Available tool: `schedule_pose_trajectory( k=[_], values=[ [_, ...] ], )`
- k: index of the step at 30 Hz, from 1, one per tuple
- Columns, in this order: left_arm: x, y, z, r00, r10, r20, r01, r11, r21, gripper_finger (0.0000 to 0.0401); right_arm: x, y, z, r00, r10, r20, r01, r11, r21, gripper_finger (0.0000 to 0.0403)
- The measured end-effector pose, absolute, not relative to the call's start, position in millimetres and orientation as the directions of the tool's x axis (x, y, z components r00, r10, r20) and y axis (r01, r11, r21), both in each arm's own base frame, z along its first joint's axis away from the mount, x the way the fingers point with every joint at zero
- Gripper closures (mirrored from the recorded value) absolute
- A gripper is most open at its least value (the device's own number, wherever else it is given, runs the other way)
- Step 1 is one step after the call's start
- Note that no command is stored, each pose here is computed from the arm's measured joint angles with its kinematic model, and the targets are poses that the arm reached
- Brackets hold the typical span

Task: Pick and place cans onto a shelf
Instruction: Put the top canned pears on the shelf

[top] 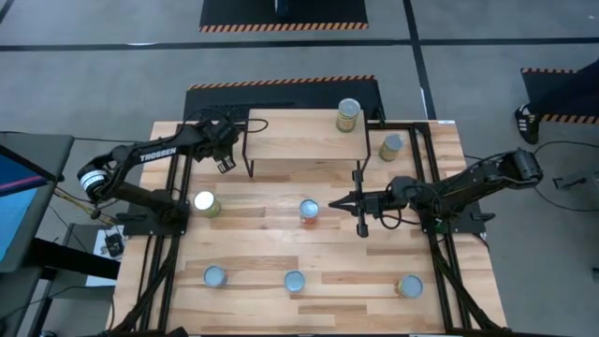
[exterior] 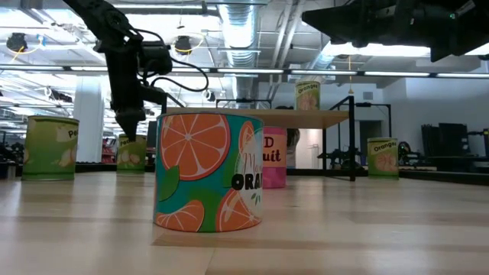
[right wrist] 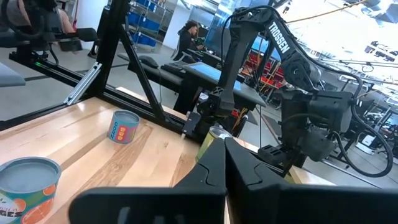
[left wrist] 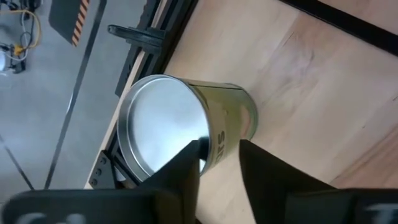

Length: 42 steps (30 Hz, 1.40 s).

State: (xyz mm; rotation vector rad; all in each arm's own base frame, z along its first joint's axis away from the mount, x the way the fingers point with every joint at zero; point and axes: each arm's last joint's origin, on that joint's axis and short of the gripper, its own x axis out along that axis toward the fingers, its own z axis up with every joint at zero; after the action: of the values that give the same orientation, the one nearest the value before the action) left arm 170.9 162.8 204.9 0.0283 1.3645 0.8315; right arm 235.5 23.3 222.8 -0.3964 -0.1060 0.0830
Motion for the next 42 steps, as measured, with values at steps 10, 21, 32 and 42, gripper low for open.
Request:
schedule_pose_trajectory(
  k=[10, 21, 32, 42],
  values=[
    [170, 163, 206, -0.052, 0.55, -0.833, -0.47, 0.723, 0.506, 0.0396, 236, 23, 223, 0.991, 0.101, 0.088, -0.059, 0.919, -0.389, 0.0393],
    [160, 154, 230, -0.044, 0.543, -0.839, -0.457, 0.736, 0.5, 0.0401, 236, 23, 223, 0.991, 0.101, 0.089, -0.059, 0.92, -0.388, 0.0392],
    [147, 144, 298, 0.021, 0.622, -0.783, -0.486, 0.691, 0.535, 0.0401, 235, 23, 224, 0.99, 0.101, 0.094, -0.057, 0.921, -0.386, 0.0392],
    [137, 133, 391, 0.245, 0.731, -0.637, -0.58, 0.637, 0.508, 0.0401, 236, 23, 224, 0.99, 0.101, 0.094, -0.058, 0.923, -0.381, 0.0392]
  ],
)
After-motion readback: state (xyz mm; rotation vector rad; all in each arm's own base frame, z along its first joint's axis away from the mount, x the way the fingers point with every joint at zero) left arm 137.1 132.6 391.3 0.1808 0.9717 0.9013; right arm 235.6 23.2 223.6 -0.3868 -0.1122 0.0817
